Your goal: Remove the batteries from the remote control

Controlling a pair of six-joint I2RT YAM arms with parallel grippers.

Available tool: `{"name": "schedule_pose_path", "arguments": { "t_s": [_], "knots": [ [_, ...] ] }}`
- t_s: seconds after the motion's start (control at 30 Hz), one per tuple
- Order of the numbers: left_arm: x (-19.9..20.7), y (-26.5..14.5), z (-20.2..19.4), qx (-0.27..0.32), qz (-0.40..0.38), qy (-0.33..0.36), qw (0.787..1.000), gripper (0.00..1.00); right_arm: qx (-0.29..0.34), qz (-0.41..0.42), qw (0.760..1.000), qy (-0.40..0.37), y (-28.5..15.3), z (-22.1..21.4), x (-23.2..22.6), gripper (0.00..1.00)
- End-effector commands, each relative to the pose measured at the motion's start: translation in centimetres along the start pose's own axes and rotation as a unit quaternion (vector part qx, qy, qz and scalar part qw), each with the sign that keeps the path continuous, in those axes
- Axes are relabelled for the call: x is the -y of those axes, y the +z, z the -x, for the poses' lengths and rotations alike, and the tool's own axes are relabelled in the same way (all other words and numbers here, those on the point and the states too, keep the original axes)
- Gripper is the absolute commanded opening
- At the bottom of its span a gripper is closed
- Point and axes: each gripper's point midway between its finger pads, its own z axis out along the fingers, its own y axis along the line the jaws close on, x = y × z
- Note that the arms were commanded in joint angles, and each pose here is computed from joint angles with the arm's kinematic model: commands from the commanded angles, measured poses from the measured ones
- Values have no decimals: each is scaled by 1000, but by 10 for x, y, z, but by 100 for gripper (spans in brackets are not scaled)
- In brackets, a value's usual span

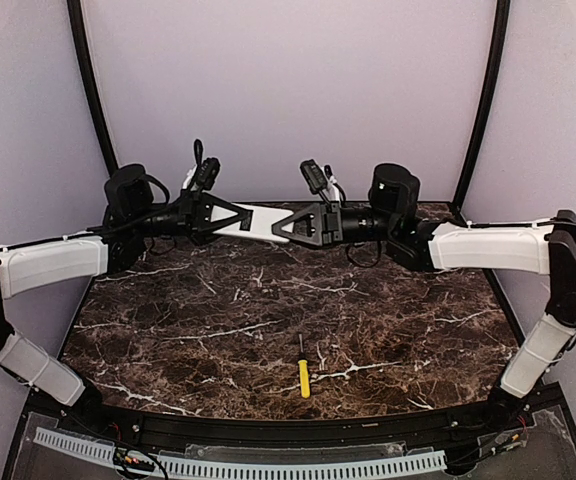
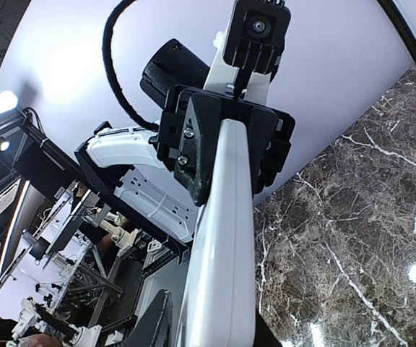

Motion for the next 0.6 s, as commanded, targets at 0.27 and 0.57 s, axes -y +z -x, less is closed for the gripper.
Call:
{"name": "schedule_pose_path", "arguments": {
  "t_s": [0.27, 0.57],
  "knots": [
    [1, -3, 6, -7, 54, 49, 997, 0, 4, -98, 995, 4, -9, 5, 10, 81],
    [-12, -3, 8, -1, 87, 53, 995, 0, 30, -189, 981, 46, -18, 15, 33, 75]
  ]
}}
